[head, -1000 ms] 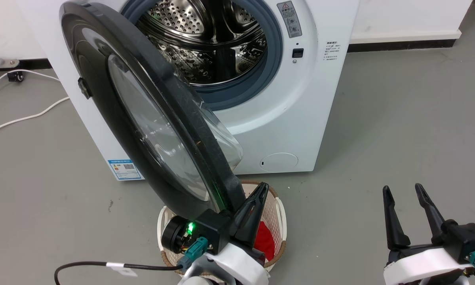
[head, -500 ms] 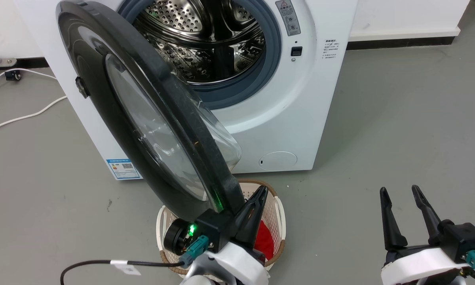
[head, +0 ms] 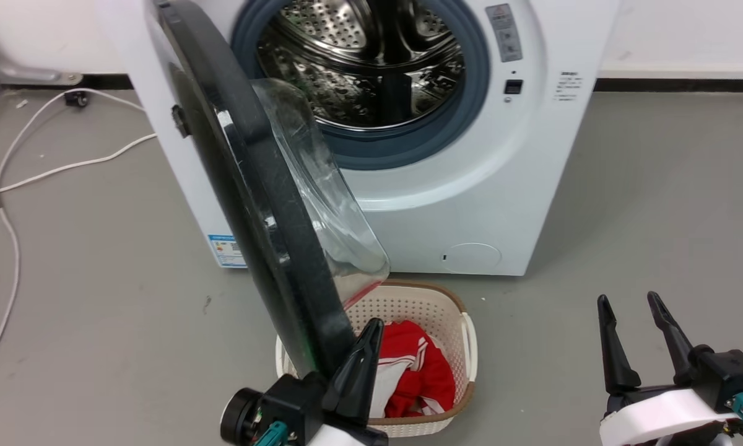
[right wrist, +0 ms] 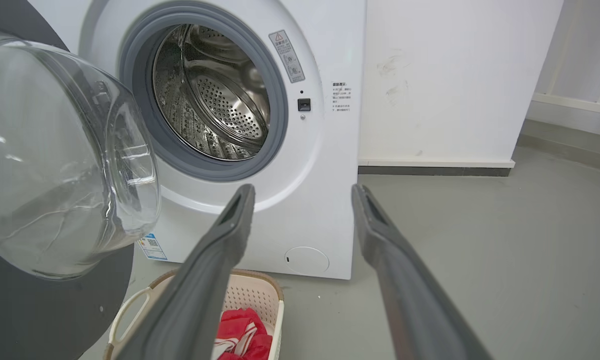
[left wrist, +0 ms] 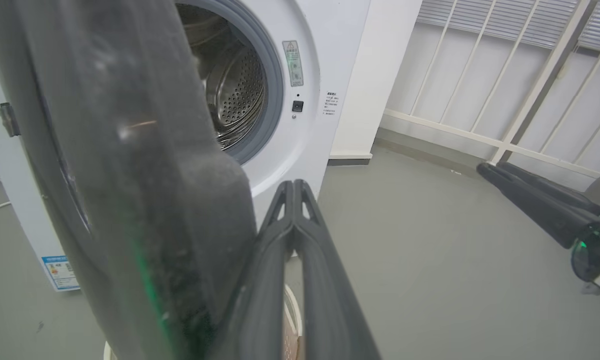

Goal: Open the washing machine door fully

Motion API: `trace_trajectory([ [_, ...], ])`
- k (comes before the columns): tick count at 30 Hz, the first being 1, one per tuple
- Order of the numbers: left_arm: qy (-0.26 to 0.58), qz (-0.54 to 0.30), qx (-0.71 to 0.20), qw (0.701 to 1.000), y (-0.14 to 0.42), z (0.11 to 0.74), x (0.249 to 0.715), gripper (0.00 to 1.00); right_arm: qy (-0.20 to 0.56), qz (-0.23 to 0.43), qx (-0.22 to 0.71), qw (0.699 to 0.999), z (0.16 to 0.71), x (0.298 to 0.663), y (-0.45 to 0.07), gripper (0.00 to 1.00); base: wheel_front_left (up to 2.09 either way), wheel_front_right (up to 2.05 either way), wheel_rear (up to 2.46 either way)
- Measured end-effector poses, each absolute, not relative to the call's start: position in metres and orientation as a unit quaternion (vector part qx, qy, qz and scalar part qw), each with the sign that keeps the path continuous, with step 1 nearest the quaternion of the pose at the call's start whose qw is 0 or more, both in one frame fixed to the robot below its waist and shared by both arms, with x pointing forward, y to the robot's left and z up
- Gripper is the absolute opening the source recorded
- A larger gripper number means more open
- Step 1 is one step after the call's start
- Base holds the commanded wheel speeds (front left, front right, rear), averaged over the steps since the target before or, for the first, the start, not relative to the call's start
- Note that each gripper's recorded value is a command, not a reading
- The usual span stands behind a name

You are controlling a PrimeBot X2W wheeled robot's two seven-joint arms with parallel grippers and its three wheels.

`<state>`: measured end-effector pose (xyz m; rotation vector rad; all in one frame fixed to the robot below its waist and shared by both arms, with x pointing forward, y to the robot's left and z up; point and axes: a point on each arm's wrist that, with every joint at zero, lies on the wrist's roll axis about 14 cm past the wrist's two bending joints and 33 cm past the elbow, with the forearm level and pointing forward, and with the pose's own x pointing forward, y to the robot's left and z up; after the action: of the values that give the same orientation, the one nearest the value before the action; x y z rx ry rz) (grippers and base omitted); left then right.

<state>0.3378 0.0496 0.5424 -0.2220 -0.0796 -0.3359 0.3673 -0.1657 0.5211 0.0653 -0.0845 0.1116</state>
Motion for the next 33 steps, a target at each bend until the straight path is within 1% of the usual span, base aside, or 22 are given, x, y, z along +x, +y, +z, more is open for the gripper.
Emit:
trace_trajectory([
  [8, -0.038, -0.092, -0.114, 0.989, 0.089, 0.543, 0.324, 0.00, -0.038, 0.096, 0.033, 0.994, 0.520, 0.382, -0.139, 1.00, 0.00, 0.00, 0.00],
  [9, -0.039, -0.044, -0.106, 0.993, 0.116, 0.542, 0.316, 0.00, -0.037, 0.116, 0.034, 0.992, 0.519, 0.390, -0.125, 1.00, 0.00, 0.00, 0.00],
  [18, -0.044, 0.080, -0.076, 0.993, 0.193, 0.539, 0.298, 0.00, -0.033, 0.157, 0.034, 0.987, 0.518, 0.402, -0.095, 1.00, 0.00, 0.00, 0.00],
  [24, -0.037, 0.136, -0.059, 0.988, 0.242, 0.533, 0.291, 0.00, -0.029, 0.166, 0.034, 0.985, 0.517, 0.404, -0.088, 1.00, 0.00, 0.00, 0.00],
  [25, -0.043, 0.157, -0.047, 0.985, 0.263, 0.536, 0.293, 0.00, -0.029, 0.166, 0.032, 0.985, 0.517, 0.405, -0.088, 1.00, 0.00, 0.00, 0.00],
  [33, -0.053, 0.215, -0.016, 0.975, 0.327, 0.539, 0.294, 0.00, -0.027, 0.153, 0.028, 0.987, 0.517, 0.404, -0.098, 1.00, 0.00, 0.00, 0.00],
])
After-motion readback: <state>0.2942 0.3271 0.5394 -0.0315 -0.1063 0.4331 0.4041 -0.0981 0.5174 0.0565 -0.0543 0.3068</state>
